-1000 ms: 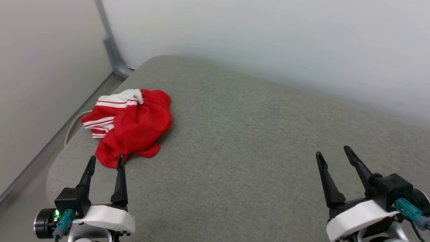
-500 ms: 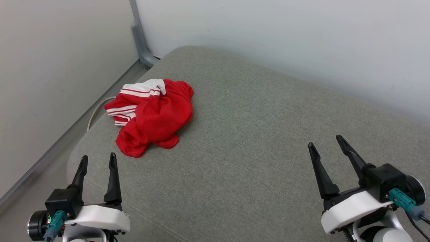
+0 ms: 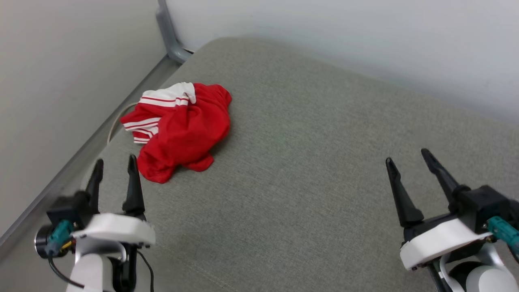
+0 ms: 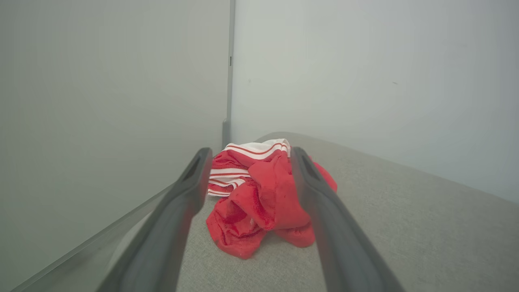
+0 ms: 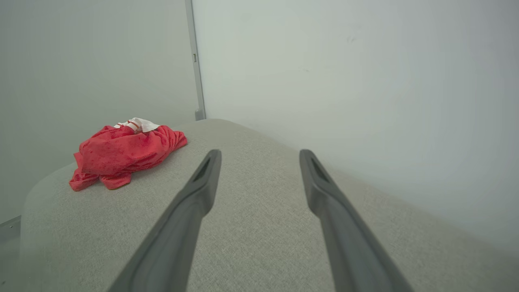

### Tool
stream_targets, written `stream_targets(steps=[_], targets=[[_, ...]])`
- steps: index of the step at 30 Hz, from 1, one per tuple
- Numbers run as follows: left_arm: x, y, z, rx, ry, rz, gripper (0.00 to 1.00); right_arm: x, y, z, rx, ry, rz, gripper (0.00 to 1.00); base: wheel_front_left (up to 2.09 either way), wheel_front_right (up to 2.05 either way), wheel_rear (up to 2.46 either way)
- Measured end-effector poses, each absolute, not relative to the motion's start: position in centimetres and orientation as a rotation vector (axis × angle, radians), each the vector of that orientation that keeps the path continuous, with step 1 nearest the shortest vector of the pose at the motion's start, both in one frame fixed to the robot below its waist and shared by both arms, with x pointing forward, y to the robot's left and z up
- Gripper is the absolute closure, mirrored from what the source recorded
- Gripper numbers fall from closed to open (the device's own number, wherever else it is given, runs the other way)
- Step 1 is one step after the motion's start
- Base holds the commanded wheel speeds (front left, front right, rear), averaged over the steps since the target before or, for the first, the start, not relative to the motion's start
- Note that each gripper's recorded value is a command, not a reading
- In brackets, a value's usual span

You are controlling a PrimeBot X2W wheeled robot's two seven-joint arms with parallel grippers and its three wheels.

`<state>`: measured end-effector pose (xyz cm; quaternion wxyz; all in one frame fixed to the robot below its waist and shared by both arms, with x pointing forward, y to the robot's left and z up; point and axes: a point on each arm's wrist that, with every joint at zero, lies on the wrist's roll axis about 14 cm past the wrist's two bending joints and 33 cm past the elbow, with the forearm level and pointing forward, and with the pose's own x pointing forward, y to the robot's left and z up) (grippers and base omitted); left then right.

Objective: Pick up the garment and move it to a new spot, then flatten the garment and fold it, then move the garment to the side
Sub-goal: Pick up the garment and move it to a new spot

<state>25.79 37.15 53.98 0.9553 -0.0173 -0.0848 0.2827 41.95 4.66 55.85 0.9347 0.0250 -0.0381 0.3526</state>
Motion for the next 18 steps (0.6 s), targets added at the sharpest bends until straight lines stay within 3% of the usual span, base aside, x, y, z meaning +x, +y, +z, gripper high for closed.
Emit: stream_targets(steps=[9, 18], targets=[[33.8, 38.8, 52.9, -0.107, -0.04, 0.499, 0.0, 45.1, 2.1, 54.2, 0.044, -0.054, 0.652, 0.0, 0.0, 0.0, 0.0], [41.3, 40.8, 50.4, -0.116, 0.207, 0.431, 0.0, 47.6, -1.2, 50.9, 0.052, 0.007, 0.555, 0.0, 0.0, 0.0, 0.0]])
